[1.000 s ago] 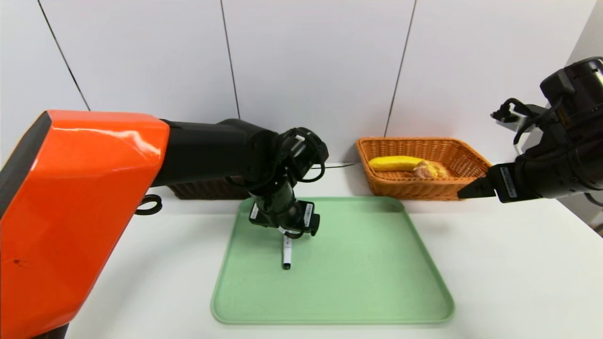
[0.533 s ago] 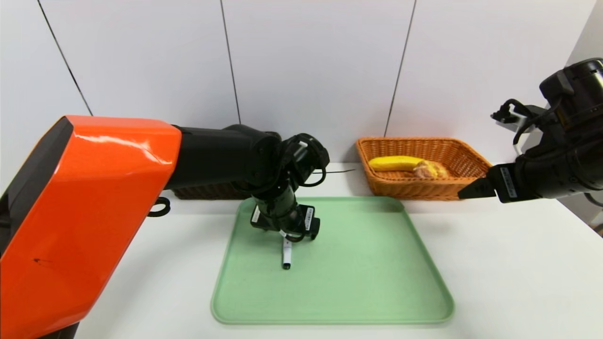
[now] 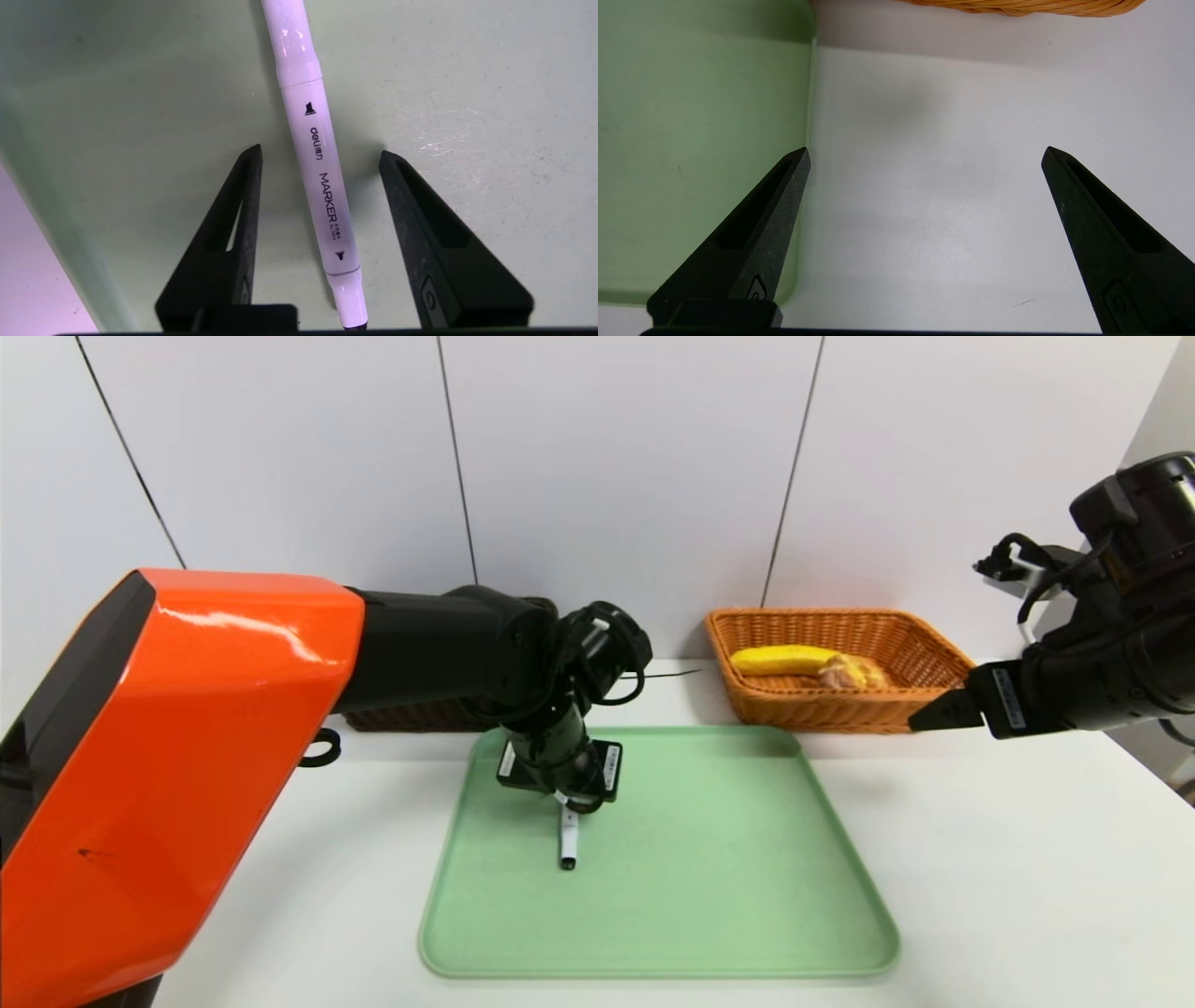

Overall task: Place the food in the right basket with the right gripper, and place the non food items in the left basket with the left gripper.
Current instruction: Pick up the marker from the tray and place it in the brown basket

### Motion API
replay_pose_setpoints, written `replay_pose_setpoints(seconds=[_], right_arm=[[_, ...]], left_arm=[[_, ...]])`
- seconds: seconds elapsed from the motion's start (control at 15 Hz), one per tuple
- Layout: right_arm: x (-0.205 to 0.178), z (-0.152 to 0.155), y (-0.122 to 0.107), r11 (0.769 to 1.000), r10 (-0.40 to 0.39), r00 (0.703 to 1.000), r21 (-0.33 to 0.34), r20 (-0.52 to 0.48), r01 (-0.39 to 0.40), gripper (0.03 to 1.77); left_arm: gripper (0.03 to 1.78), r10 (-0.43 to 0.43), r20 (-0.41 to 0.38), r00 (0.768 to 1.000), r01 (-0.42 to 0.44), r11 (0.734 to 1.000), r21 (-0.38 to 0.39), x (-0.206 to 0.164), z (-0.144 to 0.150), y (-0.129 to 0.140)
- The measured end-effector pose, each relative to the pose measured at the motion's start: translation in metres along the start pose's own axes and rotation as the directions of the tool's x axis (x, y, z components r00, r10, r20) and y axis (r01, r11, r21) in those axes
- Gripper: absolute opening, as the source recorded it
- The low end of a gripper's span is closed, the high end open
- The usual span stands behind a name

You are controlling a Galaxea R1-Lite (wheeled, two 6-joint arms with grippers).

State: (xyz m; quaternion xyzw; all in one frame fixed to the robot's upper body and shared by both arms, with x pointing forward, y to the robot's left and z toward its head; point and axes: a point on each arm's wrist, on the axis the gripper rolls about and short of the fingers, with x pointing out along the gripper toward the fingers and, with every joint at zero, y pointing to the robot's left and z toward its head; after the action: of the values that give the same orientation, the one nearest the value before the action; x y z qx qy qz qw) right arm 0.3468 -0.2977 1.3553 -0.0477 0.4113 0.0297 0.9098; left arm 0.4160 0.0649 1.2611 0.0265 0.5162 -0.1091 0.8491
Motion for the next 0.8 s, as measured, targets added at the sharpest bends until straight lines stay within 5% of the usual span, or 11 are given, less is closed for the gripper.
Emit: replay_pose_setpoints(seconds=[0.13, 0.2, 0.53, 0.8], right_arm=[[-0.001, 0.0, 0.0, 1.0, 0.0, 1.0, 0.0, 0.002, 0.0, 1.71], [-0.001, 0.0, 0.0, 1.0, 0.0, 1.0, 0.001, 0.001, 0.0, 1.71], [-0.003, -0.003, 0.0, 1.0, 0.0, 1.0, -0.001, 0.002, 0.0, 1.71], [-0.004, -0.003, 0.0, 1.0, 0.001, 1.0, 0.0, 0.003, -0.001, 1.71]], left_arm=[[0.65, 0.001, -0.002, 1.0, -0.001, 1.0, 0.0, 0.0, 0.0, 0.0], [0.16, 0.001, -0.006, 1.0, -0.001, 1.0, -0.002, 0.0, -0.001, 0.0], [0.17, -0.028, 0.02, 0.999, 0.028, 1.0, 0.006, -0.015, 0.002, -0.003], [0.17, -0.196, 0.186, 0.963, 0.193, 0.981, 0.038, -0.08, 0.013, -0.016]])
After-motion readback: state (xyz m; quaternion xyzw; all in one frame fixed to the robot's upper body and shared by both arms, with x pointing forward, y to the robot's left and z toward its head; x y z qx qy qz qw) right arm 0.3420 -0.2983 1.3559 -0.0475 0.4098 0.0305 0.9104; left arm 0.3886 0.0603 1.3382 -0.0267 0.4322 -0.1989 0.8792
